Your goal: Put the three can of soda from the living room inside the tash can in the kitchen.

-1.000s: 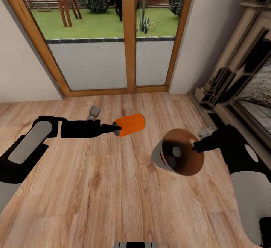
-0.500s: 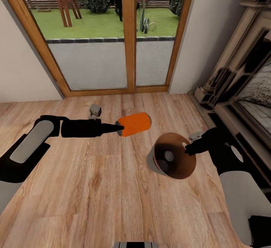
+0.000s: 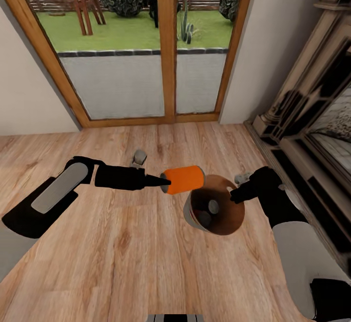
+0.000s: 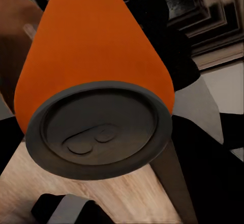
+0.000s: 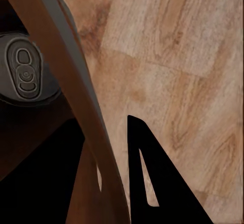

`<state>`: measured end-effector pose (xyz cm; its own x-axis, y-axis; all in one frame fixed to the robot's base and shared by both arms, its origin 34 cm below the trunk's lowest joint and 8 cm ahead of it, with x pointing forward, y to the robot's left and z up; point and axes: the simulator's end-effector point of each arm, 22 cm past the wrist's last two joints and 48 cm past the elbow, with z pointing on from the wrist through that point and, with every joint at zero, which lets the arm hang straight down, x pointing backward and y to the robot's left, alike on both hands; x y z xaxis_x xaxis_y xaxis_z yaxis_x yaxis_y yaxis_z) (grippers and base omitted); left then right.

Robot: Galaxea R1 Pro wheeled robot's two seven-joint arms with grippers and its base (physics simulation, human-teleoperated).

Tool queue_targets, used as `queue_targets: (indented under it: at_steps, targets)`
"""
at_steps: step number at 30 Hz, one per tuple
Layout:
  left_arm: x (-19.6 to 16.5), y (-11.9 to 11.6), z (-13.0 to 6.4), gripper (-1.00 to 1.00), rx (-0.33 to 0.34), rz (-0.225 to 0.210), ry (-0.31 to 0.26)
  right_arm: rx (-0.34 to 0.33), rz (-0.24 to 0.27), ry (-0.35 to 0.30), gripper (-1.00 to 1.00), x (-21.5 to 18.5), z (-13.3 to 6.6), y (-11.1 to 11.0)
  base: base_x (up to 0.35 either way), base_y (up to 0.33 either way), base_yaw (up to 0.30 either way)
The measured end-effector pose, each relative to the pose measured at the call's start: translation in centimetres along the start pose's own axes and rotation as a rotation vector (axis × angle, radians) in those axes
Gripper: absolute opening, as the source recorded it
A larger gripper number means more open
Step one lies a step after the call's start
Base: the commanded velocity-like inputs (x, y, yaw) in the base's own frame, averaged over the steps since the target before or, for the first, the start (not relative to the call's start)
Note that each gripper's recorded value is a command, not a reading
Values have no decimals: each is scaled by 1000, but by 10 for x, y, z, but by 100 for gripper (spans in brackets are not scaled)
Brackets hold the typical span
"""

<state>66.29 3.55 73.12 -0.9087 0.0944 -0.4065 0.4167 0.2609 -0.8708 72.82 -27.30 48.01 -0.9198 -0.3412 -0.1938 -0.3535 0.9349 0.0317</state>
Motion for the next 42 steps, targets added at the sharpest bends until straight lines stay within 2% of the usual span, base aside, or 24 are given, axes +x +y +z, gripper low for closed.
queue_targets:
  at_steps: [3, 6, 10, 19, 29, 36, 42]
  targets:
    - [8, 3, 13, -100, 4, -20, 27, 30, -32, 11, -100, -3, 2, 7, 149, 0, 0]
    - [10, 4, 19, -100, 6, -28, 36, 14, -24, 11, -100, -6, 3, 15, 149, 0, 0]
    - [13, 7, 24, -100, 7, -42, 43, 32, -43, 15, -100, -7, 3, 16, 147, 0, 0]
    - [35, 10, 42, -100, 0, -53, 104, 12, -48, 8, -100, -12, 4, 31, 129, 0, 0]
    - [43, 35, 45, -100, -112, -41, 125, 8, -52, 5, -100, -14, 5, 35, 24, 0, 0]
    - [43, 42, 45, -100, -148, -39, 127, -5, -54, 0, -100, -17, 5, 43, 2, 0, 0]
    - [43, 54, 49, -100, -218, -28, 130, 12, -74, 9, -100, -19, 6, 51, 0, 0, 0]
